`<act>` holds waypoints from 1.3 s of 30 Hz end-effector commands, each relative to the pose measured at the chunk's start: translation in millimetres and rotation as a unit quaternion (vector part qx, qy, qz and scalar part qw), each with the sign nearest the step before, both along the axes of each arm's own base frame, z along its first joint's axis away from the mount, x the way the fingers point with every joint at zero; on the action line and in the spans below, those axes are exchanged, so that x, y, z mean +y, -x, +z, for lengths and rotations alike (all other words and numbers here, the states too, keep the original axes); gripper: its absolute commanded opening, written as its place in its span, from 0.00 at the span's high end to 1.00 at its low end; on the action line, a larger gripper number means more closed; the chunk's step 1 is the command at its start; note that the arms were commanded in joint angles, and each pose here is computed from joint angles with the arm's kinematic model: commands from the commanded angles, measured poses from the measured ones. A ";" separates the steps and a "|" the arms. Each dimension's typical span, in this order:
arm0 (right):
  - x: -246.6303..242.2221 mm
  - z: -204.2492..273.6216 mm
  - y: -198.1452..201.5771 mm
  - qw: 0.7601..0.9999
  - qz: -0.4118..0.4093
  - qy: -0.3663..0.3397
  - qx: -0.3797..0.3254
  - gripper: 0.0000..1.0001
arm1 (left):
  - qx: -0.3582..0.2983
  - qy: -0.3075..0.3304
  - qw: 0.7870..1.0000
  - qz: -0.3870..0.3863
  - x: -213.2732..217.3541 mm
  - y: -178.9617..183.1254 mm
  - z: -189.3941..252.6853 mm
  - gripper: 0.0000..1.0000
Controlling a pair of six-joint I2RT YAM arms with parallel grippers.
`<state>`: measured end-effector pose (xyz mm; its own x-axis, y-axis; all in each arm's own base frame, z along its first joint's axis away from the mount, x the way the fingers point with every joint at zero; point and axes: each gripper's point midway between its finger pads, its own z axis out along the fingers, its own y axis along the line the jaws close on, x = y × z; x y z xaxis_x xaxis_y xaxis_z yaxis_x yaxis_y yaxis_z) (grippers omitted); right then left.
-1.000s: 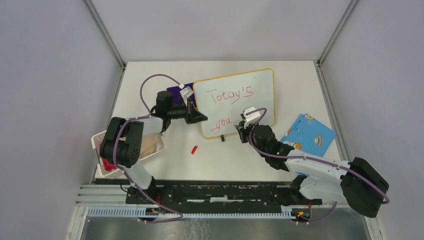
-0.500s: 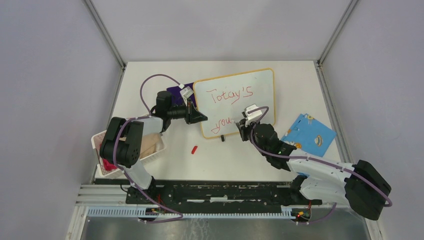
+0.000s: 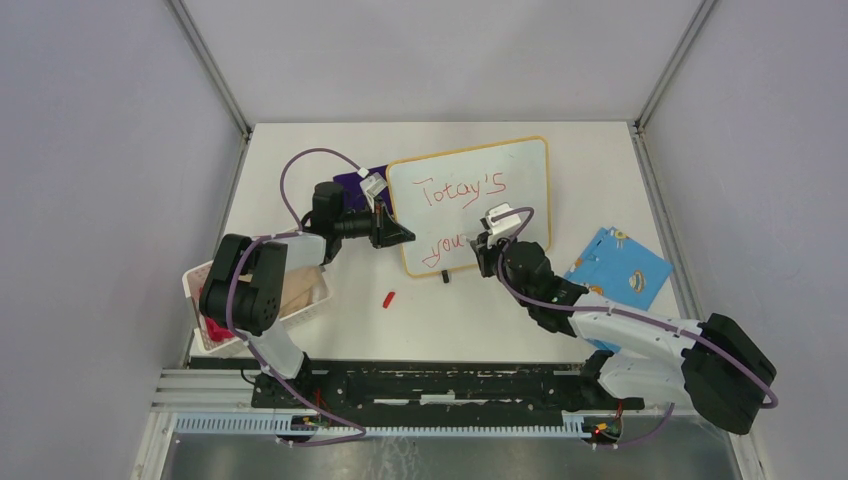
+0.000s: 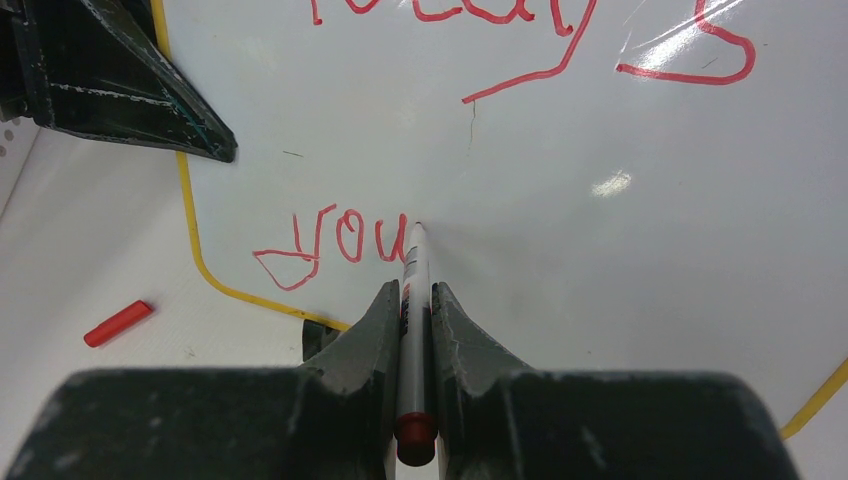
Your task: Write a sentence on the whiteboard
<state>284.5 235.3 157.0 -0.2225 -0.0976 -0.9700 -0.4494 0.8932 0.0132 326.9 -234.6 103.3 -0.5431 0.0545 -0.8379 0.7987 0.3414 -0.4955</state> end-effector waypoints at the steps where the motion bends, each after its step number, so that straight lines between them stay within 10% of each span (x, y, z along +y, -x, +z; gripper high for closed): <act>1: 3.1 23.4 -11.3 0.999 -0.012 -0.024 -0.027 1.00 | -0.004 -0.076 0.997 0.011 2.8 4.9 -46.9 0.98; 39: -7.5 6.7 -3.1 0.999 -0.020 -0.025 -0.012 1.00 | -0.003 -0.078 0.997 0.010 2.6 5.2 -47.8 0.98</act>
<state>272.5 222.4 134.4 -0.2567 -0.0896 -0.9623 -0.4396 0.8975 0.0337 327.0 -234.8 103.4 -0.5425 0.0552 -0.8383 0.7993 0.3411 -0.4948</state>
